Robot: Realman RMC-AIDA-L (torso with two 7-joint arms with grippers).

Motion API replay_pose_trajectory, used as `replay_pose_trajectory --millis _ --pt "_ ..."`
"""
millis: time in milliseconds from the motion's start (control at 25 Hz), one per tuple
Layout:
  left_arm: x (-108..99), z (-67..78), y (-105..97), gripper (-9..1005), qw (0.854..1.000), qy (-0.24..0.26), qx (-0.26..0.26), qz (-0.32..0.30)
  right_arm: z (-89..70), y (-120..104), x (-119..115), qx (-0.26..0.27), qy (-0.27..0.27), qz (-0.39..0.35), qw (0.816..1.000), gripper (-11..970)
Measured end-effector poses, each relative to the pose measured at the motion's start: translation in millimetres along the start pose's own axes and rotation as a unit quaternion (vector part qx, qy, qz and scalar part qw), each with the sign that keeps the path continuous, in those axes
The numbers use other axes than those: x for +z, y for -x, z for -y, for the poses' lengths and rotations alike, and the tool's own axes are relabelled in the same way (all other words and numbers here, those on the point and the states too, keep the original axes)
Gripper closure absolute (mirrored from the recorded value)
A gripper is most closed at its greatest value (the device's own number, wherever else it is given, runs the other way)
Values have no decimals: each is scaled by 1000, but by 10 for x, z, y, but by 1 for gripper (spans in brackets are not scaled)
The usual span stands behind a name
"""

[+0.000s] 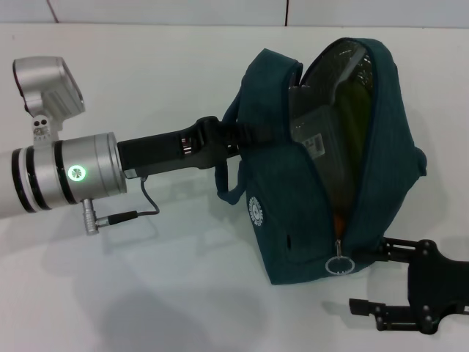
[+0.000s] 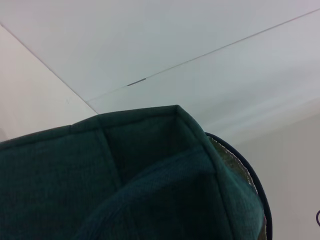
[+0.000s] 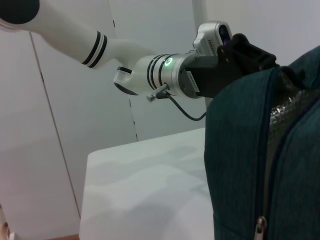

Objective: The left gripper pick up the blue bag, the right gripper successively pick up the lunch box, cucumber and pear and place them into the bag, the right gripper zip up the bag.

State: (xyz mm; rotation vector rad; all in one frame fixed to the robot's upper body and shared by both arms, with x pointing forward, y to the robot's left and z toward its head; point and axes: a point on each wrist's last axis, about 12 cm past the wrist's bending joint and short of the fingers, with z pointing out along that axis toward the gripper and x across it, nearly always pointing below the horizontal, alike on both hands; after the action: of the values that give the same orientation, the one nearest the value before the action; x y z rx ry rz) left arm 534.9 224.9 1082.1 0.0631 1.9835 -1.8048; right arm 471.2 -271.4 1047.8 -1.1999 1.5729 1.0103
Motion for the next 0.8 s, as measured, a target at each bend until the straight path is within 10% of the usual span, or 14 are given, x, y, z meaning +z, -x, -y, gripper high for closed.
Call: replay_pose_trajectory --millis 800 --pt "-17 -8 -15 899 1000 2 0 -1 35 -19 291 5 -4 3 1000 331"
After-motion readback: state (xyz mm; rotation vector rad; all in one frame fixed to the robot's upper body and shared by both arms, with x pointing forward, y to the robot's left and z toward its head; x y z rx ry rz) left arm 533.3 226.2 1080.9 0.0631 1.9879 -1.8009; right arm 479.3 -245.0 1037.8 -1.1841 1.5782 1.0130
